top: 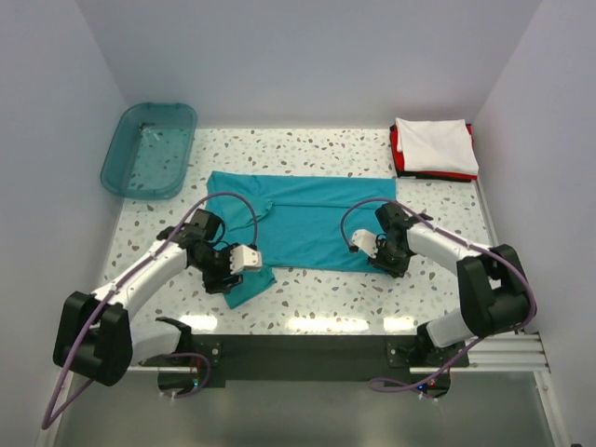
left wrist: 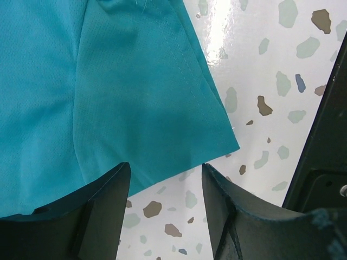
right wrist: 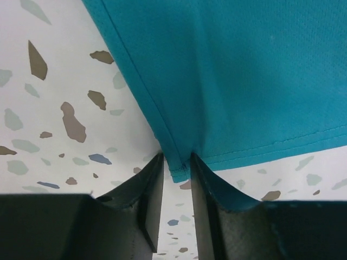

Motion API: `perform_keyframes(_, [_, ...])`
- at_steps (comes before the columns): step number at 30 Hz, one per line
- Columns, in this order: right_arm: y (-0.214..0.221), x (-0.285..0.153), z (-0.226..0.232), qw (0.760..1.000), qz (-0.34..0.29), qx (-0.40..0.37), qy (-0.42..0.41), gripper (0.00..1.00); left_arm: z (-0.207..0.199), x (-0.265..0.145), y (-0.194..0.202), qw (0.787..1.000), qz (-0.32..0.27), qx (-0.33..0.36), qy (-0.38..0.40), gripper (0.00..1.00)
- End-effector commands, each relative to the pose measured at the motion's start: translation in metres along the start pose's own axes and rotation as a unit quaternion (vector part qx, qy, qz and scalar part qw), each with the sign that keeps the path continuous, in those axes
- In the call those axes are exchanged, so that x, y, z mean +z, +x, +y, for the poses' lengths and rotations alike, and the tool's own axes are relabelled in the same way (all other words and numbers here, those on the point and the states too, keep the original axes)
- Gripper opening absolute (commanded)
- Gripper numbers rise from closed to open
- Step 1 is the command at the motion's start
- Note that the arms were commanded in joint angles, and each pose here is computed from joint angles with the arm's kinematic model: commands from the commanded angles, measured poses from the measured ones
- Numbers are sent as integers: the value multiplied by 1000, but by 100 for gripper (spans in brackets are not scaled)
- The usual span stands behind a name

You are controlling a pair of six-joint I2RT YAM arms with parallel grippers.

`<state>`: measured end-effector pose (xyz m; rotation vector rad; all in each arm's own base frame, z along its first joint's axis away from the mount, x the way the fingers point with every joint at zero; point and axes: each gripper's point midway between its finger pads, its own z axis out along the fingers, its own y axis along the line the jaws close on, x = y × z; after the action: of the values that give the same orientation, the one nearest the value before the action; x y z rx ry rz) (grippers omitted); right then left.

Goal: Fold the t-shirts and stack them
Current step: Fold the tshirt

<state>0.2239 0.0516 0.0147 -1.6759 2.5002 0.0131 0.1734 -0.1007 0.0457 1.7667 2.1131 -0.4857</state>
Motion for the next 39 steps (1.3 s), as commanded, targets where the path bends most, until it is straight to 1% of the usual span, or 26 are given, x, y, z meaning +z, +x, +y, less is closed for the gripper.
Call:
perform_keyframes(1, [-1, 7, -4, 999, -2, -24, 22, 29, 4, 8, -4, 1000, 2, 2, -11, 60])
perform_keyframes(2, [-1, 7, -4, 999, -1, -23, 22, 25, 5, 11, -6, 1000, 3, 11, -15, 60])
perform_keyframes(4, [-1, 7, -6, 999, -1, -19, 27, 18, 1, 17, -4, 1000, 13, 7, -16, 60])
perform_keyframes(5, [-1, 7, -7, 999, 0, -17, 27, 8, 1, 21, -5, 999, 20, 21, -21, 59])
perform_keyframes(7, [-3, 6, -9, 999, -1, -16, 29, 0, -3, 26, -1, 999, 31, 21, -22, 60])
perform_keyframes(10, [-4, 5, -10, 999, -3, -13, 31, 0, -10, 35, 1, 997, 54, 43, -21, 61])
perform_keyframes(14, [-3, 4, -9, 999, -1, -13, 30, 0, -16, 48, 8, 995, 78, 56, -18, 62])
perform_keyframes(17, [-3, 2, -9, 999, -2, -15, 30, 0, -21, 55, 15, 993, 94, 62, -13, 59])
perform_keyframes(18, [-3, 1, -9, 999, -3, -14, 31, 0, -24, 57, 19, 993, 102, 62, -9, 56])
perform_keyframes(19, [-3, 1, -8, 999, -2, -16, 30, 0, -25, 58, 21, 992, 106, 62, -7, 45])
perform_keyframes(20, [-3, 0, -8, 999, -2, -16, 30, 0, -29, 58, 23, 992, 112, 56, 0, 38])
perform_keyframes(21, [-3, 0, -8, 999, -2, -17, 29, 0, -29, 56, 23, 992, 112, 56, 2, 25])
perform_keyframes(24, [-5, -7, -5, 1000, -8, -19, 21, 0, -31, 43, 6, 994, 88, 64, 4, 15])
perform_keyframes(25, [-5, -13, -4, 1000, -11, -20, 20, 0, -33, 38, 0, 995, 76, 67, 9, 9])
perform_keyframes(26, [-5, -16, -2, 999, -14, -22, 18, 0, -40, 29, -1, 994, 76, 70, 20, 6])
perform_keyframes(27, [-6, -18, 2, 999, -18, -24, 12, 0, -39, 21, -11, 995, 66, 75, 19, 1])
perform_keyframes(31, [-1, -38, 16, 999, -23, -35, -8, 0, -43, -7, -29, 996, 45, 77, 24, 0])
perform_keyframes(32, [-2, -44, 15, 999, -30, -44, -2, 0, -42, -14, -32, 996, 44, 80, 23, 0])
perform_keyframes(33, [-1, -46, 15, 998, -30, -46, -2, 0, -33, -23, -43, 996, 34, 86, 8, 0])
perform_keyframes(34, [-2, -50, 14, 998, -32, -46, -3, 0, -25, -28, -44, 996, 35, 82, -4, 0])
perform_keyframes(35, [-3, -50, 13, 998, -31, -49, -8, 0, -19, -28, -45, 996, 41, 83, -1, 0])
perform_keyframes(36, [-3, -51, 12, 998, -31, -46, -13, 0, -8, -36, -54, 996, 33, 84, -12, 0])
perform_keyframes(37, [-7, -55, 9, 998, -37, -43, -19, 0, 1, -35, -52, 997, 37, 67, -7, 0])
perform_keyframes(39, [-6, -51, 3, 998, -31, -34, -36, 0, 20, -41, -60, 997, 32, 75, -17, 0])
